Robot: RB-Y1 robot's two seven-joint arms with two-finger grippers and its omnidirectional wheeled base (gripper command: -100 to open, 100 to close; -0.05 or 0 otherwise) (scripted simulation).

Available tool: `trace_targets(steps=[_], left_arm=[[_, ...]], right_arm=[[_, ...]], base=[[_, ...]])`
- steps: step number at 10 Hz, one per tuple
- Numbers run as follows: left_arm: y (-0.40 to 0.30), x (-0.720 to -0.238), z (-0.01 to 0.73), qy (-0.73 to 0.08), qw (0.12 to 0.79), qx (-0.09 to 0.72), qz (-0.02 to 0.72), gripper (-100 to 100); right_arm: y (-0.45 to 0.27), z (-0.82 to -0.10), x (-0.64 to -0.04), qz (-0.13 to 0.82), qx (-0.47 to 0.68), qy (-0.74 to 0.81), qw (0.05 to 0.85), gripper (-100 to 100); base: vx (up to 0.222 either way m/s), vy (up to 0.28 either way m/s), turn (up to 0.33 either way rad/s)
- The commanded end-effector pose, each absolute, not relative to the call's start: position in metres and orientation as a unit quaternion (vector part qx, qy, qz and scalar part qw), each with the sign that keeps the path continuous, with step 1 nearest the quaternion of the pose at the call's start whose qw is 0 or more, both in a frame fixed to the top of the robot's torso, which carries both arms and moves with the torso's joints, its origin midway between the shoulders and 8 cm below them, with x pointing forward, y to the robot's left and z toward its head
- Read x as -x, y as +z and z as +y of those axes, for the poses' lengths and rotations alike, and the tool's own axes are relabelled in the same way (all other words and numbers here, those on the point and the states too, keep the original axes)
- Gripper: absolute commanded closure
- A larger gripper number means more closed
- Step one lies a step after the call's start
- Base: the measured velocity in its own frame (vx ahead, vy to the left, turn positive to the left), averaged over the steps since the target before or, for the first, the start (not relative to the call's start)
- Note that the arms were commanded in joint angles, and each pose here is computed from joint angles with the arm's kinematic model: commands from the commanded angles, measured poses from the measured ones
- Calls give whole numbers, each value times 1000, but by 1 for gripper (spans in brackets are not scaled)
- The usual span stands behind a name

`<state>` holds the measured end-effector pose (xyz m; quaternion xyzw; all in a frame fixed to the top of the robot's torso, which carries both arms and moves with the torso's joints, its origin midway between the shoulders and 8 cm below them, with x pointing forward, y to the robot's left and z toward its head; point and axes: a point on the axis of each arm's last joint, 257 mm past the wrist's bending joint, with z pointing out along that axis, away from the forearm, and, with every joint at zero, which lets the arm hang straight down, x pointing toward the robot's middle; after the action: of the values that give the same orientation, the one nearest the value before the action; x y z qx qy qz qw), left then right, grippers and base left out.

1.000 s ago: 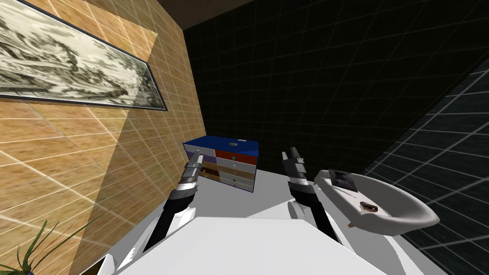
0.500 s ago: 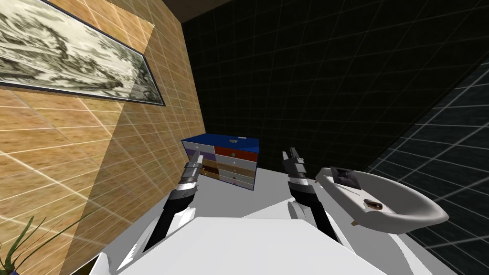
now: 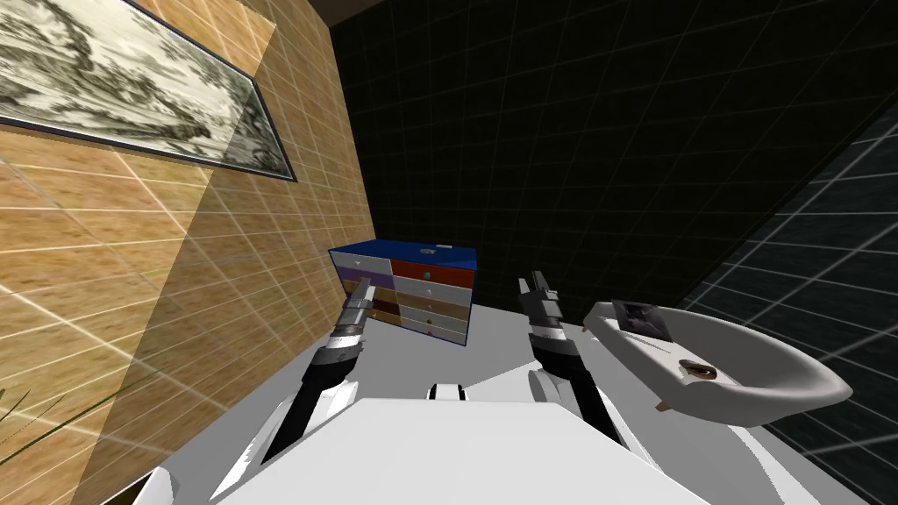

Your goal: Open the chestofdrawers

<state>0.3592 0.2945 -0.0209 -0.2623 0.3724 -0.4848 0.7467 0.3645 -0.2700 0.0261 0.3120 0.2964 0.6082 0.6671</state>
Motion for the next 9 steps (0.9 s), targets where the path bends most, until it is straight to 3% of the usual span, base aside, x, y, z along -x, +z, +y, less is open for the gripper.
trace_targets(steps=[1,9], left_arm=[[-37,-367,294,-480,740,259,392,-100],[-92,-392,299,-464,720,281,433,-100]], right_arm=[[26,-270,-364,296,-312,608,667,0],[26,-270,-364,296,-312,608,667,0]], base=[[79,-24,-19],[85,-18,-18]])
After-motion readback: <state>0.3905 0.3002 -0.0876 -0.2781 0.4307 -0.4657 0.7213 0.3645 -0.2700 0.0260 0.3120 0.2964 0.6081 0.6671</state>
